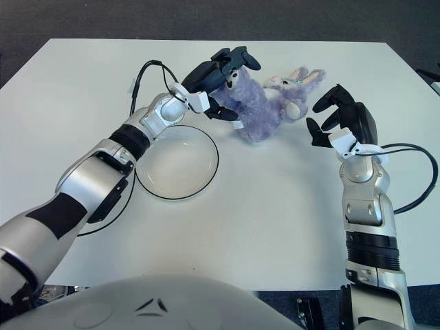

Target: Put the doll into the plate.

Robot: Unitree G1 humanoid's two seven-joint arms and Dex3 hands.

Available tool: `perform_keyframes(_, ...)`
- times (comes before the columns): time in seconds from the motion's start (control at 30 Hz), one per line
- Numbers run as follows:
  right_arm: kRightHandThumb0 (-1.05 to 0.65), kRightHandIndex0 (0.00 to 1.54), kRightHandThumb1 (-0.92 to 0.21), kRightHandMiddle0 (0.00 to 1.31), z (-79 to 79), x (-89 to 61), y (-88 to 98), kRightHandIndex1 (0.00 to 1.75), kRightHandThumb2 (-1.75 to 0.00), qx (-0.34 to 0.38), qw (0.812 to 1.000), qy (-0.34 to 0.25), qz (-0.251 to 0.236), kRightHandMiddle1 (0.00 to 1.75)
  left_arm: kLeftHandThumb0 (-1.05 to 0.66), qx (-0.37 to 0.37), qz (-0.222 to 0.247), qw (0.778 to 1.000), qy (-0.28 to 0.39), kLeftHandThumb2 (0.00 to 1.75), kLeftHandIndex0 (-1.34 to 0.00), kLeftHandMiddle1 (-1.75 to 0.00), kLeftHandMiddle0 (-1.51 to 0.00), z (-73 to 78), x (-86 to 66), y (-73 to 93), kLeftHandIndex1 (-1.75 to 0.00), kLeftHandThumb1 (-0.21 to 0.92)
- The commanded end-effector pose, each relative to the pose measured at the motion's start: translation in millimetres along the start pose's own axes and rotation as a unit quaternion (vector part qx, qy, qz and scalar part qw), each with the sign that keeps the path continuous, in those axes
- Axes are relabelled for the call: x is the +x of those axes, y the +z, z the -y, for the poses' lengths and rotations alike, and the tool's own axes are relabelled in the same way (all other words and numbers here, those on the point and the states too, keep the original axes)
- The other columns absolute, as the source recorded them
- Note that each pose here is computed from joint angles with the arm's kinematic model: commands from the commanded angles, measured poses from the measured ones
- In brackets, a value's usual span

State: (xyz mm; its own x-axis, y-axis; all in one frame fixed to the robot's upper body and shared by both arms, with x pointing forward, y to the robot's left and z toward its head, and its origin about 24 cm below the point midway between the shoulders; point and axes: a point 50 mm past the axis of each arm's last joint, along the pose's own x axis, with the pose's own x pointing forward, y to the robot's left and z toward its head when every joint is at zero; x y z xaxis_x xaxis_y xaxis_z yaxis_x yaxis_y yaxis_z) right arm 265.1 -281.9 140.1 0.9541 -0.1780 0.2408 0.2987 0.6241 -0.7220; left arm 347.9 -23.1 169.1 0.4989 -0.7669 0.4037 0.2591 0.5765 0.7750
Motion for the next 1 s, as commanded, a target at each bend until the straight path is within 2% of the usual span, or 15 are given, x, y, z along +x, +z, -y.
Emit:
perform_keyframes(0.0,-0.01,0.67,-0.39,0.33,-0.2,-1.5,-2.5,1.54,-1.18,0.003,1.000,0.001,-0.004,1.75,-0.51,0.007,0.006,1.000,0.000,1.04,-0.12,-1.64,-0.01,-0.2,6.1,4.1,-1.48,0.24)
perform_keyframes(0.23,-0.01,0.67,-0.38,0.33,-0.7,-1.8,-2.9,1.55,-1.19,0.001,1.000,0.003,-0.006,1.75,-0.47,-0.004,0.002,1.000,0.004,1.05,-0.15,-1.69,-0.03,1.5,8.3,5.6,-1.53,0.26)
perform_keyframes(0.37,-0.01,0.66,-0.39,0.33,-1.2,-2.3,-3.0,1.55,-1.18,0.002,1.000,0.005,-0.006,1.75,-0.44,-0.024,-0.012,1.000,0.008,1.06,-0.19,-1.73,-0.14,3.3,10.4,5.7,-1.67,0.28)
perform_keyframes(0.4,-0.01,0.66,-0.39,0.33,-1.3,-2.4,-2.9,1.54,-1.17,0.002,1.000,0.005,-0.005,1.75,-0.43,-0.027,-0.014,1.000,0.009,1.03,-0.31,-1.74,-0.19,3.5,10.8,5.7,-1.66,0.36)
perform_keyframes(0.5,-0.01,0.66,-0.40,0.33,-1.7,-2.9,-2.7,1.53,-1.16,0.002,1.000,0.005,-0.005,1.75,-0.43,-0.036,-0.017,0.999,0.016,1.02,-0.47,-1.74,-0.29,4.6,11.4,6.5,-1.64,0.44)
perform_keyframes(0.6,-0.01,0.66,-0.41,0.33,-2.3,-3.3,-2.9,1.52,-1.14,0.004,1.000,0.006,-0.005,1.75,-0.14,-0.048,-0.018,0.998,0.028,1.29,-0.52,-1.68,-0.55,5.6,11.7,7.7,-1.71,0.27)
perform_keyframes(0.67,-0.01,0.65,-0.41,0.32,-2.5,-3.4,-2.9,1.52,-1.14,0.005,1.000,0.007,-0.005,1.75,-0.08,-0.055,-0.018,0.998,0.035,1.41,-0.54,-1.68,-0.66,5.6,11.7,8.2,-1.73,0.19)
perform_keyframes(0.83,-0.01,0.65,-0.42,0.32,-3.7,-4.5,-3.1,1.54,-1.15,0.006,1.000,0.007,-0.004,1.75,-0.01,-0.090,-0.018,0.994,0.058,1.54,-0.57,-1.65,-0.80,7.4,12.1,10.4,-1.74,0.09)
perform_keyframes(0.97,-0.01,0.64,-0.41,0.31,-4.2,-5.2,-3.2,1.57,-1.16,0.011,1.000,0.007,-0.006,1.75,0.00,-0.106,-0.018,0.992,0.070,1.57,-0.57,-1.62,-0.84,8.5,12.2,11.3,-1.75,0.07)
